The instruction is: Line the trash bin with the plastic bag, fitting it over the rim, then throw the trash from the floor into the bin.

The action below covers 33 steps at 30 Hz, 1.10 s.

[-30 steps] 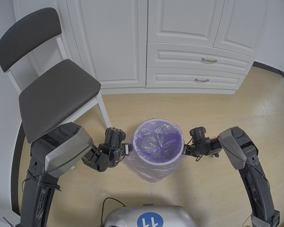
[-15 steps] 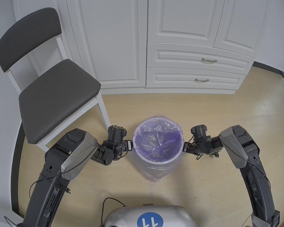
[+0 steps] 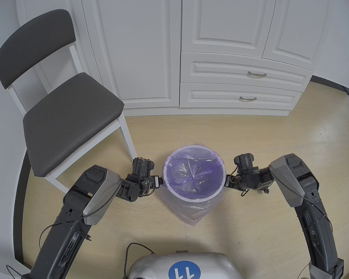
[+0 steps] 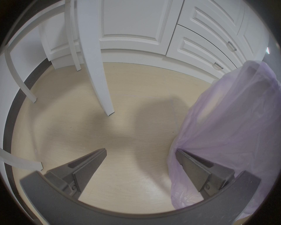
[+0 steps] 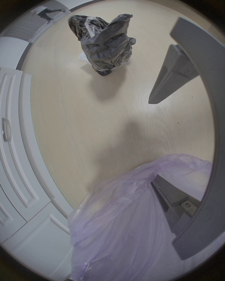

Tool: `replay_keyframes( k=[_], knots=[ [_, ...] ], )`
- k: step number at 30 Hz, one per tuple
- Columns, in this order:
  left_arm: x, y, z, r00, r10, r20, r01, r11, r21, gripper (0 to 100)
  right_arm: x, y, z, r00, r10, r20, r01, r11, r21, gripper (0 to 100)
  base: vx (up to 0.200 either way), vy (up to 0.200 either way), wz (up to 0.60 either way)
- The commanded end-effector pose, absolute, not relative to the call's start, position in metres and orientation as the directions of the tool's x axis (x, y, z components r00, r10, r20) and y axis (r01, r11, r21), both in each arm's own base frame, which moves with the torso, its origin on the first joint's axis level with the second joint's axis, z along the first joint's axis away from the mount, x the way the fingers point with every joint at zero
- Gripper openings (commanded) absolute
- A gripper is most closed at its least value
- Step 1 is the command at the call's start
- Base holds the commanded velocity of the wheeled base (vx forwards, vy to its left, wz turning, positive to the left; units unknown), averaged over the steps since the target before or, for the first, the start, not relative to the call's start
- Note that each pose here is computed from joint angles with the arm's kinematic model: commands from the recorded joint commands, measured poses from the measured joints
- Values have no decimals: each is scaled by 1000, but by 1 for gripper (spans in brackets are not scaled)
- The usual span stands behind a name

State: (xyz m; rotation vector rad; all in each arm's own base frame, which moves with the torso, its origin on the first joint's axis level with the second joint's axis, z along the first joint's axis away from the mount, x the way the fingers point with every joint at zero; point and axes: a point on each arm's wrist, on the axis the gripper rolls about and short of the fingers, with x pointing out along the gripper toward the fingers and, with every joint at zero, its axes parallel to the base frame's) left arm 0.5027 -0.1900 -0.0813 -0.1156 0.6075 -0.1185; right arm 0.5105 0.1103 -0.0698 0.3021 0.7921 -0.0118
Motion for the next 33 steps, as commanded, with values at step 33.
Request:
replay_keyframes(
  k=[33],
  knots=[
    [499, -176, -93, 750, -21, -661, 52, 998, 27, 100, 506, 113, -91, 586, 33, -809, 169, 972, 162, 100, 0, 0, 0]
  ],
)
